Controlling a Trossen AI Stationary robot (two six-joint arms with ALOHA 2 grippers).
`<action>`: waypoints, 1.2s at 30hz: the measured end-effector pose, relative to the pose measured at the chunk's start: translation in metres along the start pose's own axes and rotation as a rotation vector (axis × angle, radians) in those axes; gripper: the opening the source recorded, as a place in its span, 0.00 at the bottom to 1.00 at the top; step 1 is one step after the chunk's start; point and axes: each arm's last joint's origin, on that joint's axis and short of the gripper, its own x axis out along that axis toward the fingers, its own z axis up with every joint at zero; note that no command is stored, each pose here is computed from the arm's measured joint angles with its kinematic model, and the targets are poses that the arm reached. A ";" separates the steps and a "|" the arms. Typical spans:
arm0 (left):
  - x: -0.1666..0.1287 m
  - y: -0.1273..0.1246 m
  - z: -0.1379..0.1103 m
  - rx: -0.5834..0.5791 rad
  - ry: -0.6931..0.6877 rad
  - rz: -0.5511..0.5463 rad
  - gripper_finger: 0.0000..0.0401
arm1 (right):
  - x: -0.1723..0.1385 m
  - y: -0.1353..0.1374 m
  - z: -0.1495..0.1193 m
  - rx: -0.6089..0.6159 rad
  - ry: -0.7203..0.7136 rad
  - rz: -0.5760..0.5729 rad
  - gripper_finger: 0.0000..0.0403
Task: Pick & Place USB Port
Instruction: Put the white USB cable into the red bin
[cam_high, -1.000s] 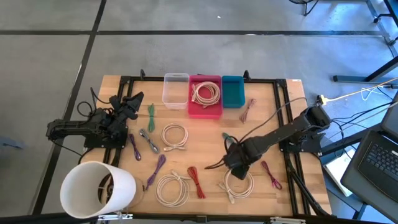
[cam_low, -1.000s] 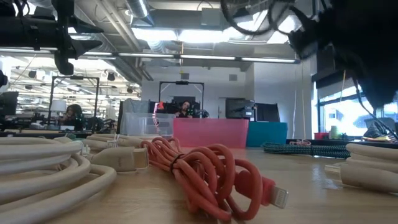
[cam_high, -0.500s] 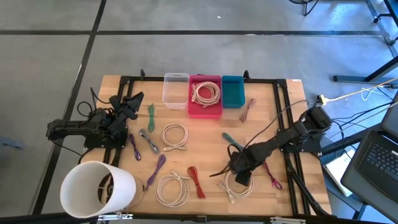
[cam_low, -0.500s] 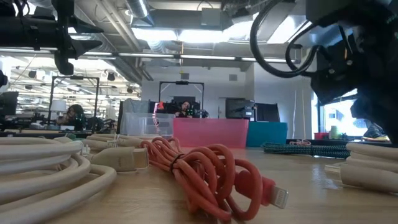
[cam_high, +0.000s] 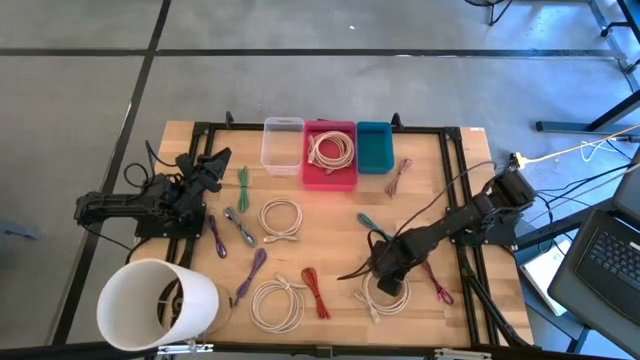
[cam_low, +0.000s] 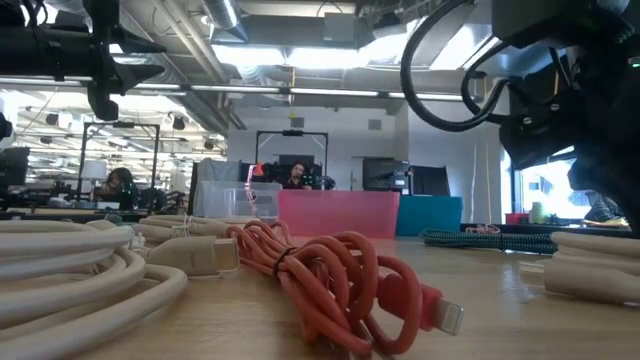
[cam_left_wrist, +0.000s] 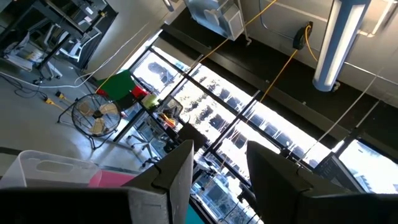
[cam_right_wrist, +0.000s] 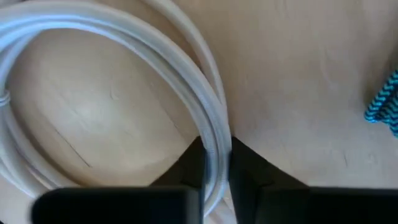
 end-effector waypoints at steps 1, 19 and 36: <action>0.000 0.000 0.000 0.000 0.000 0.000 0.36 | -0.001 0.002 0.001 0.008 0.000 0.001 0.09; 0.000 0.000 0.000 0.000 0.000 0.000 0.36 | -0.213 0.002 0.091 -0.075 -0.621 -0.191 0.09; 0.000 0.000 0.000 0.000 0.000 0.000 0.36 | -0.285 -0.241 0.245 0.056 -0.802 -0.081 0.09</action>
